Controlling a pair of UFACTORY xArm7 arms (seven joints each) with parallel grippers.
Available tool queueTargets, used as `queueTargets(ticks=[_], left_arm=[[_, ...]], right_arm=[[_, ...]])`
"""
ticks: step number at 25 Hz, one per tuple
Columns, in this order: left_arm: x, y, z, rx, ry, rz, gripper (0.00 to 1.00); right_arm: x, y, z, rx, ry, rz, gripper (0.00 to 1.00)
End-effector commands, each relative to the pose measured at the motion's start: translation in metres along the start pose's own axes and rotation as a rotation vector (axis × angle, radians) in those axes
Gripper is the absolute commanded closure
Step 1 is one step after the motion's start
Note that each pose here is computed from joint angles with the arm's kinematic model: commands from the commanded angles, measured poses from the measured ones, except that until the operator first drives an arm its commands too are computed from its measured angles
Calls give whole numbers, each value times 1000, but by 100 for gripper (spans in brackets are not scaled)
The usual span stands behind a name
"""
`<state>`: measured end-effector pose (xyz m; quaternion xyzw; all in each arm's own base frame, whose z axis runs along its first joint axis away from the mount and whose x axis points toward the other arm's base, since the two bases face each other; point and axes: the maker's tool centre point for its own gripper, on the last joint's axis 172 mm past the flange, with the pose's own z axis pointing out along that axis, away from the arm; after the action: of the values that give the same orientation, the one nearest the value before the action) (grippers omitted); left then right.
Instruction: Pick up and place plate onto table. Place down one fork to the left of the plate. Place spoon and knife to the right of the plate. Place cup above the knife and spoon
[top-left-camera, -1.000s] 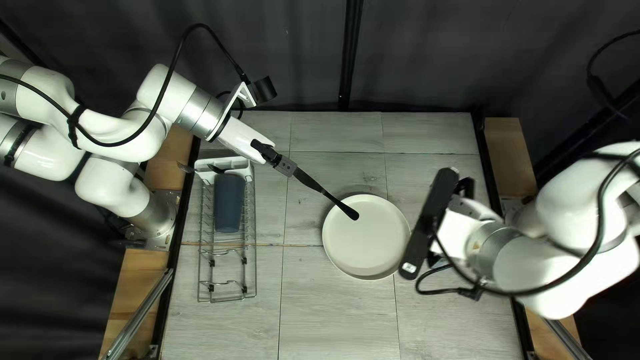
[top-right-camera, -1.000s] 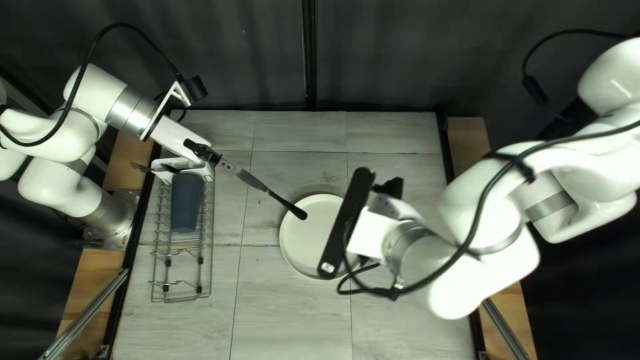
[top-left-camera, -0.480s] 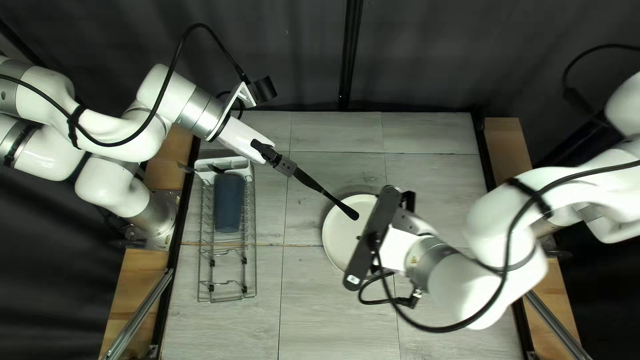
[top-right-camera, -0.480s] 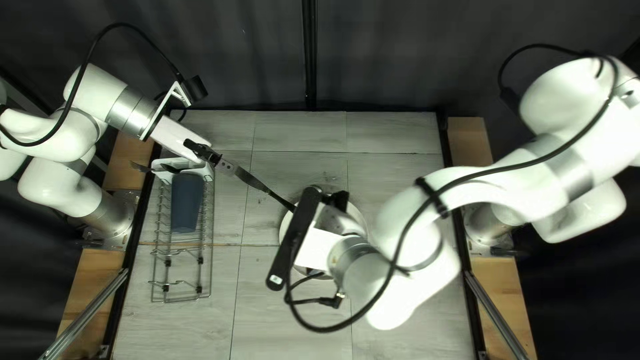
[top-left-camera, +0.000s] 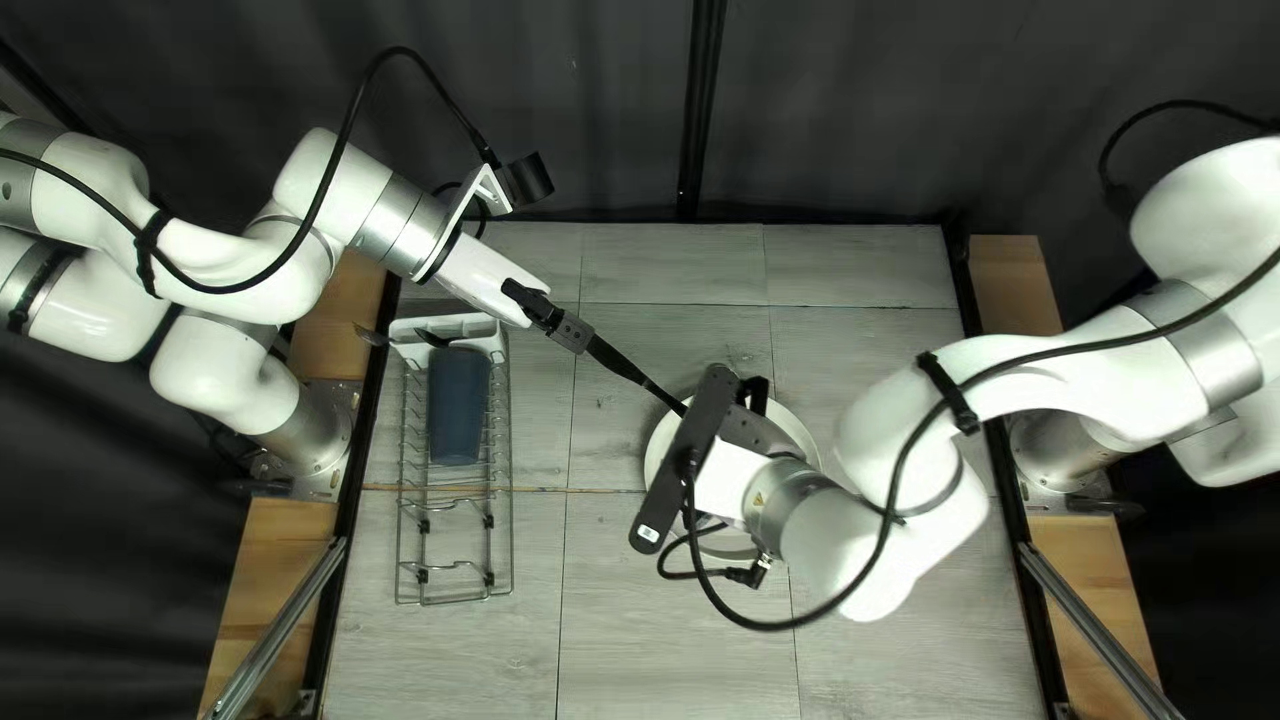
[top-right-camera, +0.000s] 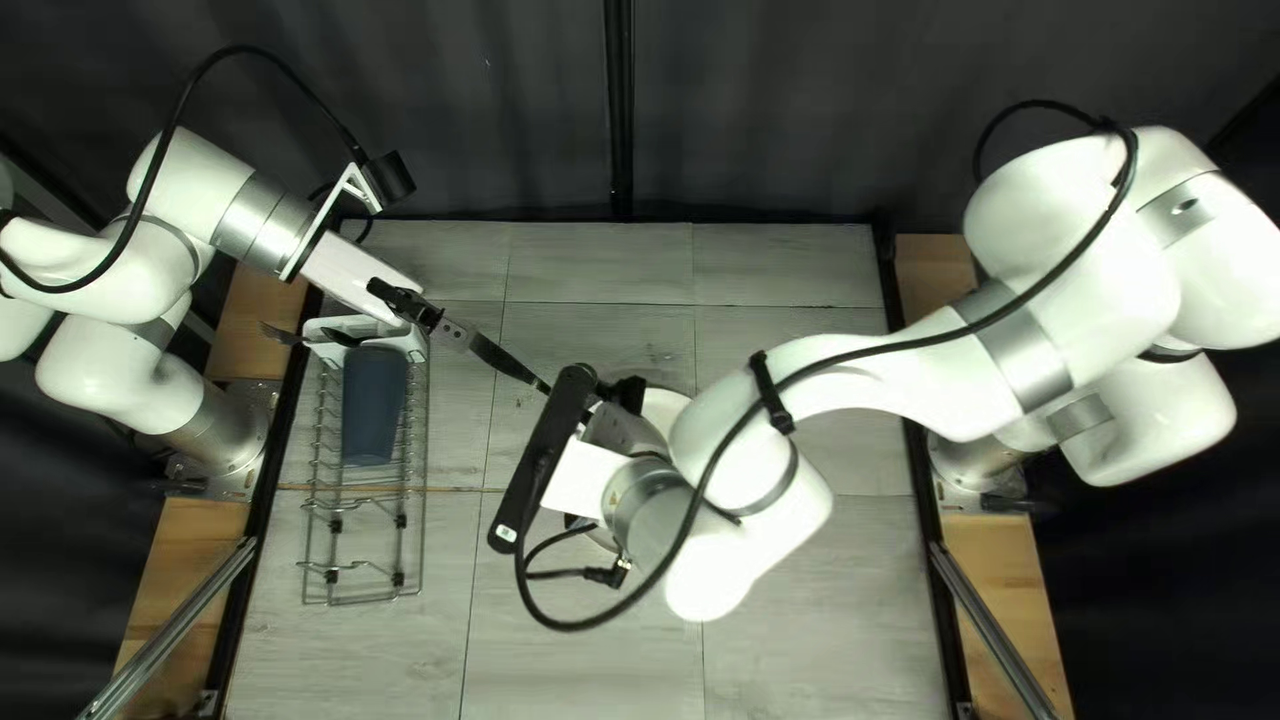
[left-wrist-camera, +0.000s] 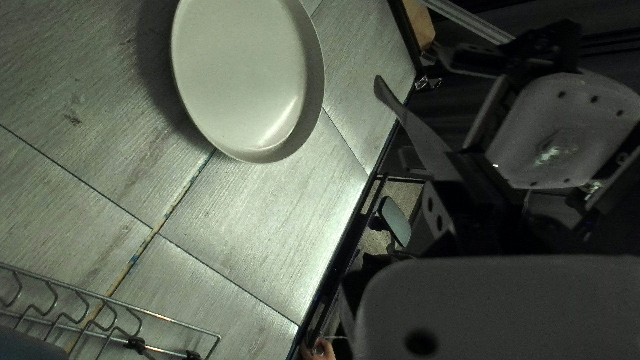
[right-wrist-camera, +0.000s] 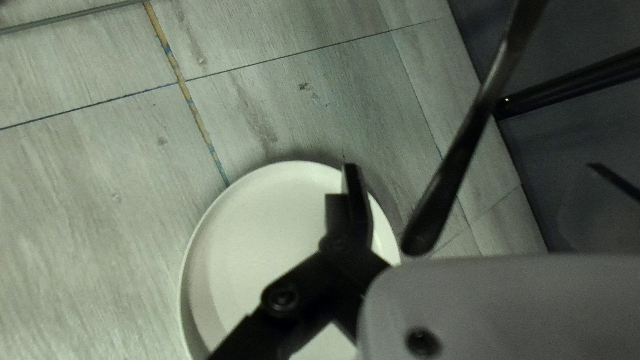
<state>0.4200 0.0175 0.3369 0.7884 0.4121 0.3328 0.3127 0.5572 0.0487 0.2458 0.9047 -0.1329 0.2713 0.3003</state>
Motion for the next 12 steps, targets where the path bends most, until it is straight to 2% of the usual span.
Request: queueTargets(ticks=[1, 2, 3, 12], left_arm=[[0, 0, 0, 0, 0, 0, 100], [0, 0, 0, 0, 0, 0, 100], [0, 0, 0, 0, 0, 0, 100], [0, 0, 0, 0, 0, 0, 100]], right_arm=[[-3, 1, 11, 7, -2, 8, 2], [-3, 1, 12, 9, -2, 9, 7], [-3, 1, 13, 11, 1, 9, 100], [-4, 2, 12, 15, 9, 1, 100]])
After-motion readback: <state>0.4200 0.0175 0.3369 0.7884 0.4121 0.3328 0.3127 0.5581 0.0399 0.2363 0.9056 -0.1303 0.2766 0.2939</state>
